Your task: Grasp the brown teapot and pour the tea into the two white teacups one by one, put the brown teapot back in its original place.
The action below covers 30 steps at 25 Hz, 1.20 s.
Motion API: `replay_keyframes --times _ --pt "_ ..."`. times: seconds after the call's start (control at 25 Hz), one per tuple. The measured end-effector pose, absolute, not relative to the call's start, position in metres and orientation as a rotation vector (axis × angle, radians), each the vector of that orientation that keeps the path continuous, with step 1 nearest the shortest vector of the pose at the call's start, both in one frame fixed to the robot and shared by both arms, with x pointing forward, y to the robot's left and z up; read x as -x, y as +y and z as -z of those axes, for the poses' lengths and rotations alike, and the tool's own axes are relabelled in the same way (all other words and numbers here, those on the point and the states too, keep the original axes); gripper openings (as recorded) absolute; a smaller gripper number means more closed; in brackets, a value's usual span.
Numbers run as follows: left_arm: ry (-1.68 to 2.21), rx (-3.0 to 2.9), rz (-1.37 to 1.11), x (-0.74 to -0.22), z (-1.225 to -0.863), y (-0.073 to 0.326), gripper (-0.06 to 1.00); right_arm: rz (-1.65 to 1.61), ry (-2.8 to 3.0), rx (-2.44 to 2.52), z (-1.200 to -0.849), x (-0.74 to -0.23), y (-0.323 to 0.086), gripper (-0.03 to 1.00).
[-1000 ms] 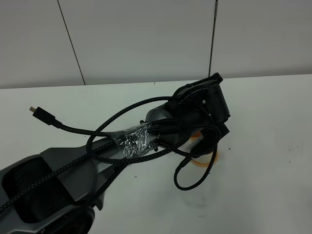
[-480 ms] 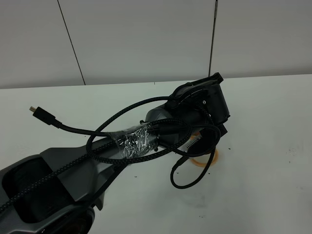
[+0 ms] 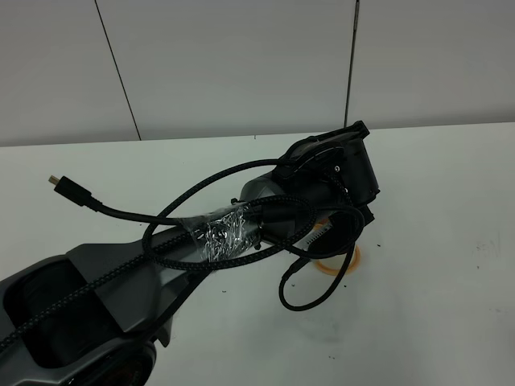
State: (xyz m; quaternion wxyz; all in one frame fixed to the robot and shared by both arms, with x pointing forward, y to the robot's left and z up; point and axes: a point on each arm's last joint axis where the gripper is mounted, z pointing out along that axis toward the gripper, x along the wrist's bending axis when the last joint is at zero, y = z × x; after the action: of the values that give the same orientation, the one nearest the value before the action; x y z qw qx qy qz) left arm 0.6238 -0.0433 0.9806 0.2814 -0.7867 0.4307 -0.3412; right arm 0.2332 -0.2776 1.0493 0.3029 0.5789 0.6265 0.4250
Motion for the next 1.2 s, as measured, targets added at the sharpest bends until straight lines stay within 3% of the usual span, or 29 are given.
replay_keyframes --times 1.2 --pt "1.162 2.105 0.917 -0.6239 -0.9806 -0.0437 0.17 -1.126 1.661 -1.535 -1.0493 -0.2332 -0.2776 0.24"
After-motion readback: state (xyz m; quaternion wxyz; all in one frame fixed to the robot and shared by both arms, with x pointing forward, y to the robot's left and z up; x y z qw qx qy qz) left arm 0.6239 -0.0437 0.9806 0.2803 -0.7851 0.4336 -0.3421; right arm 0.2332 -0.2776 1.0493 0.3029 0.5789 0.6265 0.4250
